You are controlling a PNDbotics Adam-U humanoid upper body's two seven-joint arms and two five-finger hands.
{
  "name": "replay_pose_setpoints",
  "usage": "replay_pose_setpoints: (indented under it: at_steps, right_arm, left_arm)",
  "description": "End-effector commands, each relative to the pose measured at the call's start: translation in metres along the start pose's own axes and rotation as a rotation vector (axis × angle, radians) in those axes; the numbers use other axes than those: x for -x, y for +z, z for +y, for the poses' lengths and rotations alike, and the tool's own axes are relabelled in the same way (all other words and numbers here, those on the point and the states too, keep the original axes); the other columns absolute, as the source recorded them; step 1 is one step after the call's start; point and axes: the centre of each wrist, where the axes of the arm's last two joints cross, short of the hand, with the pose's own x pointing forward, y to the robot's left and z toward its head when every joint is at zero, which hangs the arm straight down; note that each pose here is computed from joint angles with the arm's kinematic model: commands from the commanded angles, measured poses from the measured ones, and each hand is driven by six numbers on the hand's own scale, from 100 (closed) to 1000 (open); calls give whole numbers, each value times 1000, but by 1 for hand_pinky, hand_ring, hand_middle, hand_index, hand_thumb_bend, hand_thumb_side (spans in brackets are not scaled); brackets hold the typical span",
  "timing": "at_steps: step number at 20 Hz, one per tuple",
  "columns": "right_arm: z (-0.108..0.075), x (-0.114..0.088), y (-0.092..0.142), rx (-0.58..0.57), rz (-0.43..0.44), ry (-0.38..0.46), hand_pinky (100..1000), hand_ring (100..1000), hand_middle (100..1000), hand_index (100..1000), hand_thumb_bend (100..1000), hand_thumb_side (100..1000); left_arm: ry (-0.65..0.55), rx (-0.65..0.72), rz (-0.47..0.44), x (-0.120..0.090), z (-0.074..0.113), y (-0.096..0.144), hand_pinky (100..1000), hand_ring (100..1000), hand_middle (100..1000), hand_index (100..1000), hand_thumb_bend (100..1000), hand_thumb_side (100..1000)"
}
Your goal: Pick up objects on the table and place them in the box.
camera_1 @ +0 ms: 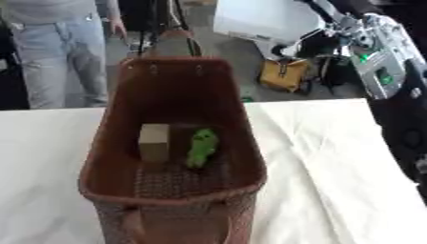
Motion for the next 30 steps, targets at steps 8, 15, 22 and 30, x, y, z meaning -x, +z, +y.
replay_pose_setpoints:
  at_steps: [8,15,22,30]
  right_arm:
    - [-28,-52,-19,-7,-247,60,350,409,420,523,388,133]
    - [-4,-87,-43,-103,-397,66,369,426,429,530,378,131]
    - [21,-112,-55,-187,-501,92,400,454,419,537,363,129]
    - [52,-132,-56,-329,-631,227,783,755,725,707,611,372]
  left_arm:
    - [-36,-7,-18,-3,11,-2,683,697,747,832,613,450]
    - [-29,0,-28,-5,9,-3,683,697,748,833,614,450]
    - [-24,-3,-34,-6,8,-4,683,697,748,833,617,449]
    - [-22,-5,-35,-7,8,-5,683,698,748,833,618,451]
